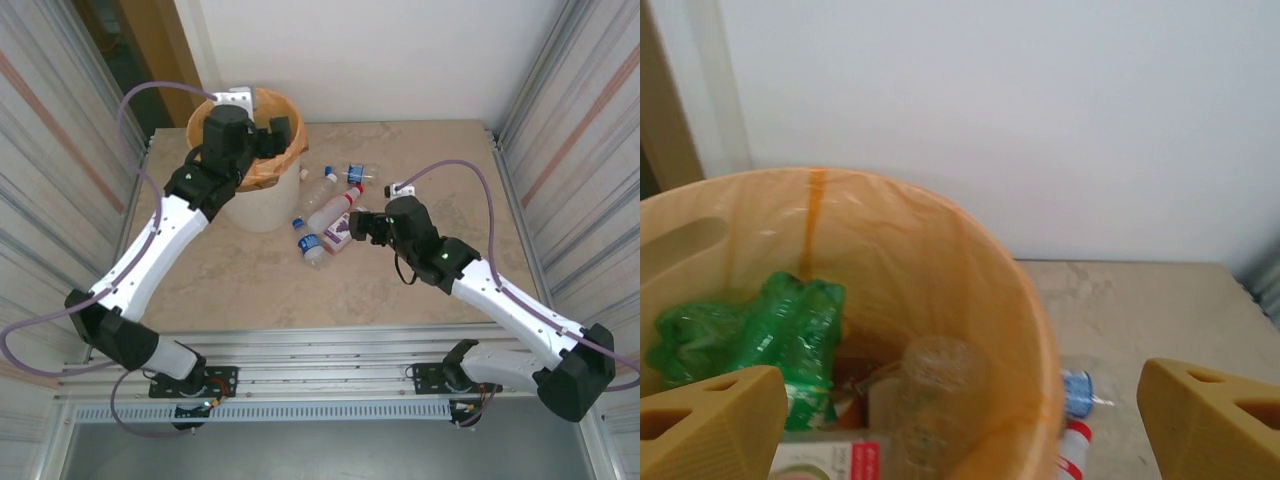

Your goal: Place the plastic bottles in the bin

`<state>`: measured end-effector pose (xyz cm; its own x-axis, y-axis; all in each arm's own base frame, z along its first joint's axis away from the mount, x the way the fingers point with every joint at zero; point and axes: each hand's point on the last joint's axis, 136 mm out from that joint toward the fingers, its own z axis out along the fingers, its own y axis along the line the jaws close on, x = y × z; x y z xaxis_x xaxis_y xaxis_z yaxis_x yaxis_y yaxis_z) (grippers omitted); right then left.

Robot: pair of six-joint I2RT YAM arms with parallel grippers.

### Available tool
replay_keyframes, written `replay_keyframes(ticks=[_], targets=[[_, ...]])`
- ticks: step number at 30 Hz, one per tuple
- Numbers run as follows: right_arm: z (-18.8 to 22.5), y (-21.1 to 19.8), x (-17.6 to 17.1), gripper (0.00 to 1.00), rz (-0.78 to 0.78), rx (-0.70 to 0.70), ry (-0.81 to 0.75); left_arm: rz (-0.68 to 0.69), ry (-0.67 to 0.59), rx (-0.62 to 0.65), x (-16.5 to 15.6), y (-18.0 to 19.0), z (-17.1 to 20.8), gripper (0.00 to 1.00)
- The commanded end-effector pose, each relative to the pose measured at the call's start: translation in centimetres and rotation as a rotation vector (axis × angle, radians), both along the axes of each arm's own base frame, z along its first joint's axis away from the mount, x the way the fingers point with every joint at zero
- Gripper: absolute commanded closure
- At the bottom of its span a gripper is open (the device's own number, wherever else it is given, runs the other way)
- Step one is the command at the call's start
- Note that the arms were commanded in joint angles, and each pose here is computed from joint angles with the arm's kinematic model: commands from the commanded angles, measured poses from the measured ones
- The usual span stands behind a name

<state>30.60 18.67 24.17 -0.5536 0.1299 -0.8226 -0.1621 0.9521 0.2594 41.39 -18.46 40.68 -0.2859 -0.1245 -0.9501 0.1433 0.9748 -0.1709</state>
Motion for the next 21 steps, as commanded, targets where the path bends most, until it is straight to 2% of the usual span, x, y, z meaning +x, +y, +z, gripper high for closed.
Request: replay_keyframes(ticks=[1, 5, 8, 12, 21], targets=[[0.7, -1.4, 0.5, 0.02, -0.078, 0.021, 0.008, -0.005, -0.019, 0.084, -2.7, -0.5, 0.4, 0.09], [0.1, -3.2, 0.8, 0.02, -0.15, 0.027, 0.043, -0.061, 0.0, 0.121, -5.2, -2.6, -1.1, 0.09], [-0.8, -4.8, 1.0, 0.02, -0.215, 0.039, 0.084, -0.099, 0.066, 0.125, -6.8, -3.7, -3.8, 0.09], [-2.0, -6.2, 1.1, 0.02, -0.265, 0.048, 0.137, -0.139, 0.205, 0.101, -8.3, -4.8, -9.2, 0.1], [-3.2, -7.7, 1.0, 0.02, -0.315, 0.013, 0.198, -0.093, 0.475, 0.015, -9.6, -5.6, -21.4, 0.14]])
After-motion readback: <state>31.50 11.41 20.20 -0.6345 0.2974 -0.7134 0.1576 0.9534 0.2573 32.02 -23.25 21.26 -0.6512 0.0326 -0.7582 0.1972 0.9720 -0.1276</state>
